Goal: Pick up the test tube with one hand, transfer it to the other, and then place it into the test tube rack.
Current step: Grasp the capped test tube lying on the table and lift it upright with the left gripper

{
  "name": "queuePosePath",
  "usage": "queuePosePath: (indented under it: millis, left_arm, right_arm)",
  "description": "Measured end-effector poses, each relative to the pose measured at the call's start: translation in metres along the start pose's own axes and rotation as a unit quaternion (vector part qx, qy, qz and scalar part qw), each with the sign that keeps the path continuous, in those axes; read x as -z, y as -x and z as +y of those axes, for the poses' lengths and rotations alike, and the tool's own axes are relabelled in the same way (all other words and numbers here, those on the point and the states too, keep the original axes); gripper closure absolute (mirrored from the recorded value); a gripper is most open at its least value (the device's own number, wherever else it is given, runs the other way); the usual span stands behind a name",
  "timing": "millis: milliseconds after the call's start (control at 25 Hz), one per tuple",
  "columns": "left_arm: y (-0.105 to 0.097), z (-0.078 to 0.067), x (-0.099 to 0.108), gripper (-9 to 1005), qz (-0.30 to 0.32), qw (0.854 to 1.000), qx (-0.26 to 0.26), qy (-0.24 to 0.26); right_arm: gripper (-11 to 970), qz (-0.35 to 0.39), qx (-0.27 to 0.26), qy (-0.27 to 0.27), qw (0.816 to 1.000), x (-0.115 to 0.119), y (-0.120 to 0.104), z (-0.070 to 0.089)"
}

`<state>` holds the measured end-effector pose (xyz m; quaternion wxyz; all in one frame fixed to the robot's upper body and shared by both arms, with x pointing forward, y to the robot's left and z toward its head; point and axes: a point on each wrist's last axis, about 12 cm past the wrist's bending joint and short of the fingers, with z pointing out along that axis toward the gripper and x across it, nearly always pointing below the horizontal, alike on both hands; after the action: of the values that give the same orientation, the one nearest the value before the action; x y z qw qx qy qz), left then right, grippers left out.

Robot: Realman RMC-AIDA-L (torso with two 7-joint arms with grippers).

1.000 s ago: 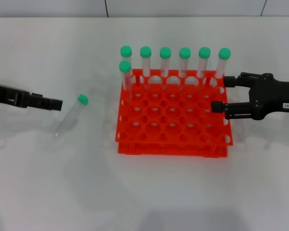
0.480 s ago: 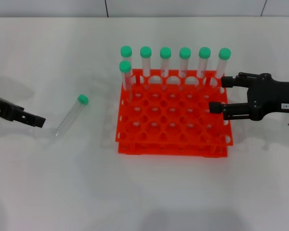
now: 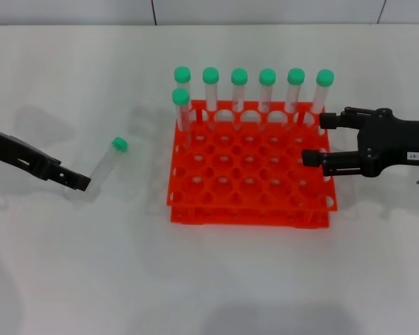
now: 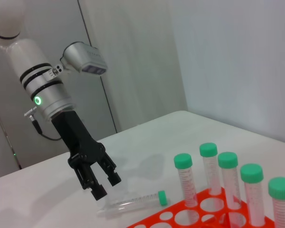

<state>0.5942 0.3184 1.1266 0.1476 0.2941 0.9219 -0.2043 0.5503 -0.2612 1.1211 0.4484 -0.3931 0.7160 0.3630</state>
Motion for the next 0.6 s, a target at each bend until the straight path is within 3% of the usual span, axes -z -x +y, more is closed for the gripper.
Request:
queuePosePath:
  millis: [600]
  left_arm:
    - [0.009, -0.002, -0.009, 134, 0.004, 1.000, -0.011, 0.004]
  right_arm:
    - [96, 0.000, 0.001, -0.002, 1.000, -0.001, 0.000, -0.001]
